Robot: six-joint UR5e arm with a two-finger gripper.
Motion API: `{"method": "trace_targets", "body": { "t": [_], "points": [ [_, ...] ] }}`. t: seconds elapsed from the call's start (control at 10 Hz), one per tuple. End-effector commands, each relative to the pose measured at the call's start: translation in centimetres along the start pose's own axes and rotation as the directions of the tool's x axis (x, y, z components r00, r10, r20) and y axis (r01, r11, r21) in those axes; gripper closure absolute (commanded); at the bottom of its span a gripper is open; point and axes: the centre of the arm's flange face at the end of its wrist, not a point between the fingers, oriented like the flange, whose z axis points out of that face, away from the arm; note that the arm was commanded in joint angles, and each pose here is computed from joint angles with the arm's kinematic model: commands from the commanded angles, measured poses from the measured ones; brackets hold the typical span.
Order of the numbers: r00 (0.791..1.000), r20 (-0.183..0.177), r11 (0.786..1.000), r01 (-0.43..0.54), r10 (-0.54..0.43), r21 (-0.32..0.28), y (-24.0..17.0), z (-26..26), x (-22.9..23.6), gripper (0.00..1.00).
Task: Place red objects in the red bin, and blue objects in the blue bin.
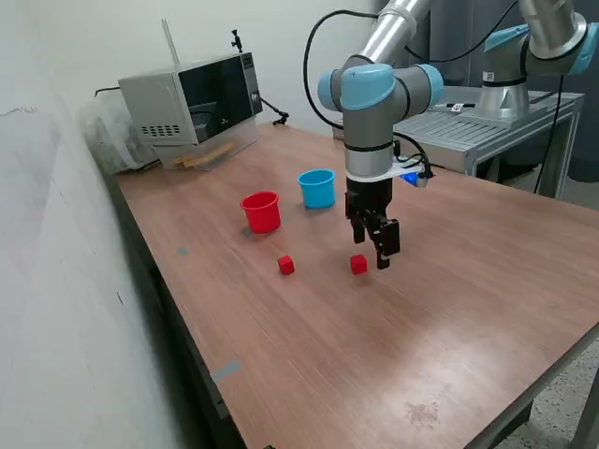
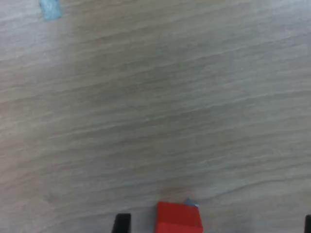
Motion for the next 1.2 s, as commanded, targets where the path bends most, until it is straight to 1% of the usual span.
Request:
{"method": "trace_targets", "body": {
  "t": [0.0, 0.2, 0.7, 0.8, 1.1],
  "points": [
    [0.998, 0.0, 0.998, -0.065, 0.065, -0.002, 0.6, 0.1, -0.7, 0.0],
    [0.998, 0.003, 0.998, -0.068, 0.068, 0.005, 0.9, 1.2, -0.8, 0.0],
    [0.997, 0.002, 0.997, -0.081, 0.081, -0.001, 1.6, 1.1, -1.5, 0.0],
    [0.996, 0.003, 0.997, -0.084, 0.084, 0.001, 1.6, 1.2, -1.8, 1.0],
    [0.996, 0.01, 0.996, -0.093, 0.093, 0.001, 1.8, 1.5, -2.5, 1.0]
  ]
}}
